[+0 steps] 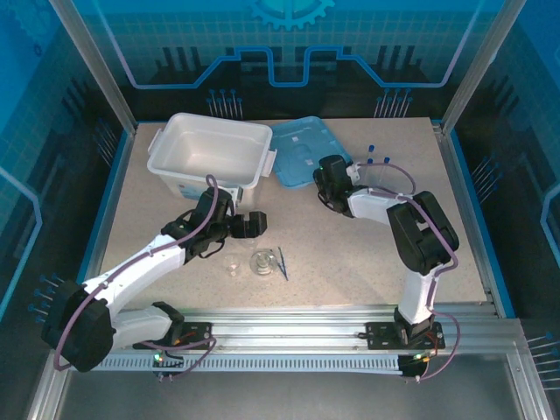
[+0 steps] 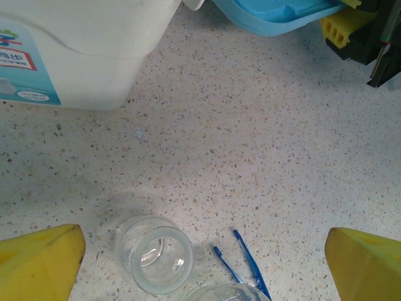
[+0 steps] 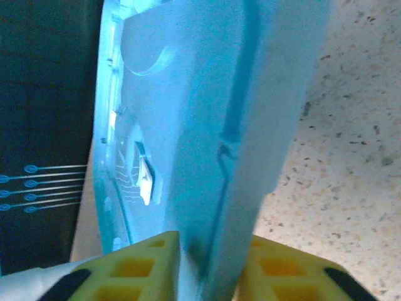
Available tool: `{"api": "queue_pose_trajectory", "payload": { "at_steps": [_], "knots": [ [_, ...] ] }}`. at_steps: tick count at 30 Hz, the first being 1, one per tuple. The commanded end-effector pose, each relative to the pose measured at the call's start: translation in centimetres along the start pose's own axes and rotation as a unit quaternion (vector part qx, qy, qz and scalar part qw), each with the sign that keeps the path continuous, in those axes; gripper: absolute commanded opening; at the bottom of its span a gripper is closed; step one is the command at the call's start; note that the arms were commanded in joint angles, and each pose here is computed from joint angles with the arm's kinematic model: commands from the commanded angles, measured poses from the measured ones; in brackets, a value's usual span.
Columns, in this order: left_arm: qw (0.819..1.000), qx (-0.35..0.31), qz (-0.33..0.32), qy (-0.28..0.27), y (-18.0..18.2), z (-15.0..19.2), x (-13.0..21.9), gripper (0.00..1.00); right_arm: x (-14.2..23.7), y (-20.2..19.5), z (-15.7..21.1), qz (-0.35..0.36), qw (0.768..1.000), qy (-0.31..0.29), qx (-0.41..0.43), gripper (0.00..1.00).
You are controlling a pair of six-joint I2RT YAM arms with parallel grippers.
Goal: Organize the chemistry lab equipment
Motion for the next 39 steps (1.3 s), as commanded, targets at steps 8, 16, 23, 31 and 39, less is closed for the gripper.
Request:
{"api": "queue_pose_trajectory", "payload": {
  "at_steps": [8,16,23,31,39],
  "knots": [
    [1.0,0.007,-0.002,-0.016,0.5,-0.1,0.5,0.99,-1.2,-2.6,-0.3,0.024,1.0,-0.013,0.0,0.38],
    [1.0,0.008,-0.005,-0.017,0.6,-0.1,0.6,0.99,-1.2,-3.6,0.3,0.044,0.999,0.004,0.002,0.43],
    [1.0,0.006,-0.014,-0.016,1.0,0.0,0.7,0.99,0.6,-3.9,-0.1,0.052,0.998,0.017,0.025,0.44],
    [0.999,0.009,-0.05,-0.002,2.8,1.6,1.2,0.99,6.0,-1.3,2.6,0.006,0.976,0.096,0.197,0.49],
    [0.999,0.01,-0.048,0.003,3.8,3.7,2.2,0.97,12.2,-0.5,7.5,-0.031,0.875,0.163,0.456,0.65]
  ]
}}
Point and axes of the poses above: each hand's point on the last joint's axis, 136 mm out from that joint toward the fingers, its own x axis back along the fingers, its own y axis along the line the jaws close on, z = x × y, the point moved 1 cm from there along x, back along the fingers, and after that the axes turned 2 degrees about x, right-handed, at the moved point
